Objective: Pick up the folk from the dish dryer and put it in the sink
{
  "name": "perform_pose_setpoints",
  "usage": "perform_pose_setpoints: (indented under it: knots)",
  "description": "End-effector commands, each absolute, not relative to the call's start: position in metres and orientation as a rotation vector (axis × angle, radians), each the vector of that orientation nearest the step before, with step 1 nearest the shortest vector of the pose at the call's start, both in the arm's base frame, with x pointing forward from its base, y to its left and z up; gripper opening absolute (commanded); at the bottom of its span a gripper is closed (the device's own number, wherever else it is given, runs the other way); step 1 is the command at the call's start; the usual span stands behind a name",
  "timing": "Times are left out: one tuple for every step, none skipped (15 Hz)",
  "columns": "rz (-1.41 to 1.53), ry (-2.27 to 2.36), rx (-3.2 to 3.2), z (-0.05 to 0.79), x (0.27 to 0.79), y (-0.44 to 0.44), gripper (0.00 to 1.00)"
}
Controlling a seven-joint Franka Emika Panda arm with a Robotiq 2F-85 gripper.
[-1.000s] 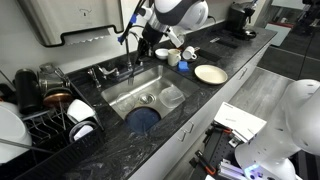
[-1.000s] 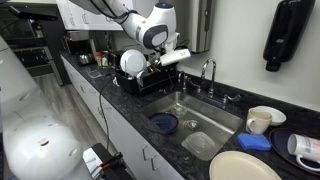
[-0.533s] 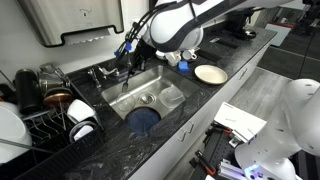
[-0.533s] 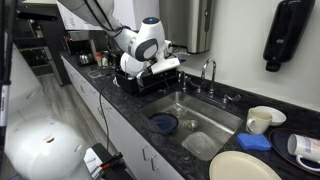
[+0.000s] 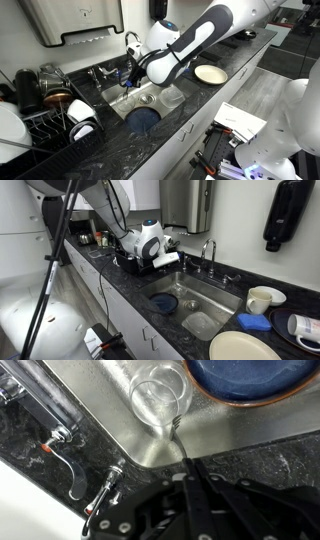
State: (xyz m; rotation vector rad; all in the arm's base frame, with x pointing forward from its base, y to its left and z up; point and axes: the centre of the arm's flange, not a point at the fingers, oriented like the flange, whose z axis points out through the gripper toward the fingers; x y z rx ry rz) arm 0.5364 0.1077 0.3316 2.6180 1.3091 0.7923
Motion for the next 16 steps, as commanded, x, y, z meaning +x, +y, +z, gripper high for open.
perform_pose_setpoints:
  knots:
    - [0.779, 1.259, 2.587, 0.314, 0.553, 0.112, 0.01]
    - [0.773, 1.253, 2.585, 0.309, 0.555, 0.112, 0.01]
    - [0.764, 1.253, 2.586, 0.305, 0.558, 0.113, 0.01]
    - [0.759, 1.253, 2.584, 0.302, 0.559, 0.114, 0.01]
    - [0.756, 1.248, 2.581, 0.300, 0.562, 0.115, 0.01]
    - [0.753, 1.251, 2.577, 0.298, 0.565, 0.118, 0.01]
    - [0.752, 1.256, 2.572, 0.295, 0.568, 0.122, 0.01]
    - [0.748, 1.257, 2.573, 0.292, 0.570, 0.124, 0.01]
    - [0.744, 1.258, 2.575, 0.286, 0.571, 0.126, 0.01]
    - [0.738, 1.259, 2.580, 0.281, 0.573, 0.129, 0.01]
    - [0.727, 1.261, 2.582, 0.275, 0.575, 0.131, 0.01]
    - [0.715, 1.263, 2.585, 0.269, 0.576, 0.133, 0.01]
    - [0.698, 1.265, 2.589, 0.263, 0.577, 0.134, 0.01]
    - [0.682, 1.268, 2.592, 0.257, 0.578, 0.135, 0.01]
    - [0.669, 1.268, 2.596, 0.251, 0.578, 0.135, 0.01]
    - [0.657, 1.269, 2.598, 0.247, 0.579, 0.136, 0.01]
